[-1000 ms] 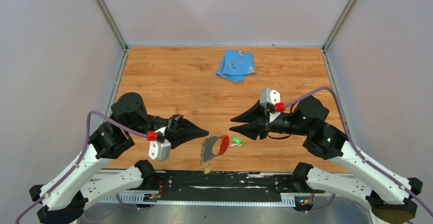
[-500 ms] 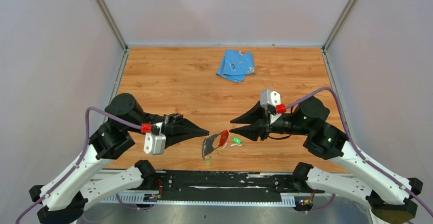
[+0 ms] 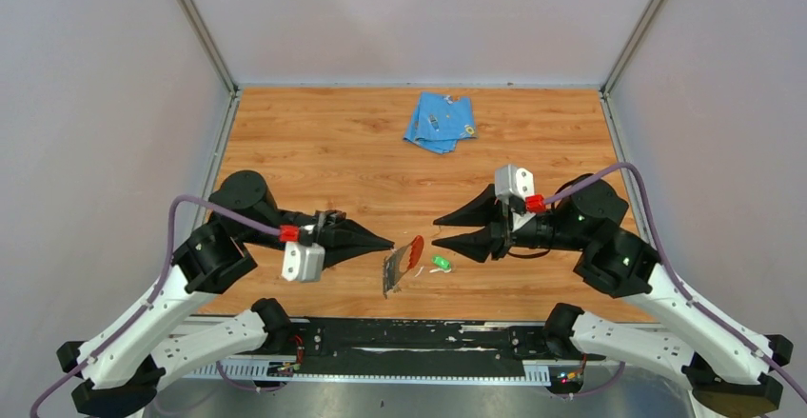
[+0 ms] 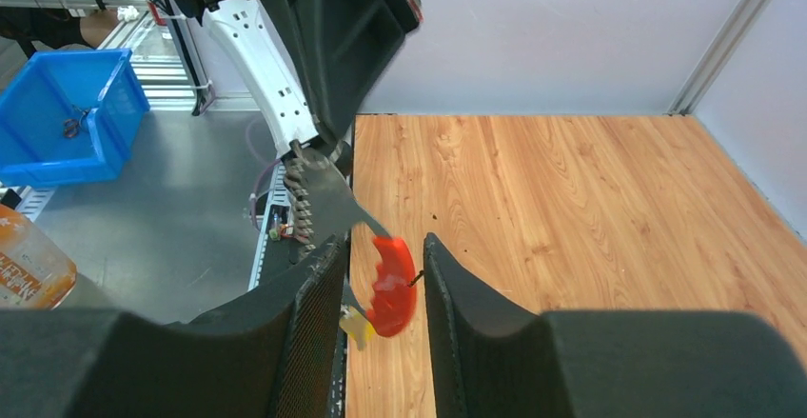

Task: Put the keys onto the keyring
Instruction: Adjust the keyring.

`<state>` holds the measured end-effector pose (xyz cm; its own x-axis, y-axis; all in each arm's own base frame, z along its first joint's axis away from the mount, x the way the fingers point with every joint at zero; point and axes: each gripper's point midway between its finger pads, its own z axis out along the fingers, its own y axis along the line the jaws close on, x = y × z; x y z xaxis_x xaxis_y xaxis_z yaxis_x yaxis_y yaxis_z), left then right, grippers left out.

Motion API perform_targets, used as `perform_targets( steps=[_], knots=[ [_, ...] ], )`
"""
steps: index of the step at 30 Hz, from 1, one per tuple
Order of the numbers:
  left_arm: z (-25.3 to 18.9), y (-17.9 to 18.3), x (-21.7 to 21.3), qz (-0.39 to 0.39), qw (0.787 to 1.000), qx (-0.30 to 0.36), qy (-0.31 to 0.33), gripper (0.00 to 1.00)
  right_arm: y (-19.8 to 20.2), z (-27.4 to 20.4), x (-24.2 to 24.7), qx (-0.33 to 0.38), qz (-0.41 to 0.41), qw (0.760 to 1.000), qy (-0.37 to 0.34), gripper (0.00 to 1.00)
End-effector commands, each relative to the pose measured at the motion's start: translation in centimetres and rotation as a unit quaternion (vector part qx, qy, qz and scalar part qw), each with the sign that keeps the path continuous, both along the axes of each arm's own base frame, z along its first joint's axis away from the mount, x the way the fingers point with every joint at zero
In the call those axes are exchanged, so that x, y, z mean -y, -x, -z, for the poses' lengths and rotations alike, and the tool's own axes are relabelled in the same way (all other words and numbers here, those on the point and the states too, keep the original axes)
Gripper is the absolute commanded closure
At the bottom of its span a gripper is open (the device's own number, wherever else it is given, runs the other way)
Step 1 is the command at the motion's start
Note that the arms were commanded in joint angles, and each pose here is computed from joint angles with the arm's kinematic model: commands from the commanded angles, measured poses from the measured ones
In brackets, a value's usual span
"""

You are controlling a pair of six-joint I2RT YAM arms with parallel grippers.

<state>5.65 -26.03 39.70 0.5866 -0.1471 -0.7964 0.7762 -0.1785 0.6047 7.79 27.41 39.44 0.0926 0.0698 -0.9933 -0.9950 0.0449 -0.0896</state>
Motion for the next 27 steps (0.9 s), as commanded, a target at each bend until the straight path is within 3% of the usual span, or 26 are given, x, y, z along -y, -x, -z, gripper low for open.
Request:
perform_targets(
  steps=[1,8,17,27],
  knots=[
    [3.4,-2.8,0.5,-0.077,0.99,-0.086,-0.075,1.0,-0.6,-0.8,0.3,-0.003,0.02,1.0,0.022,0.61],
    [7.2,-4.8,0.5,-0.139,0.963,-0.163,-0.162,1.0,-1.7,1.4,-1.0,-0.035,0.024,0.995,0.09,0.57],
    [6.9,-5.1,0.6,-0.151,0.957,-0.186,-0.164,1.0,-2.9,4.2,-2.8,-0.043,0.02,0.987,0.153,0.58],
    [6.6,-5.6,0.7,-0.16,0.956,-0.184,-0.162,1.0,-2.3,4.8,-4.5,-0.069,-0.004,0.985,0.157,0.61]
  ],
)
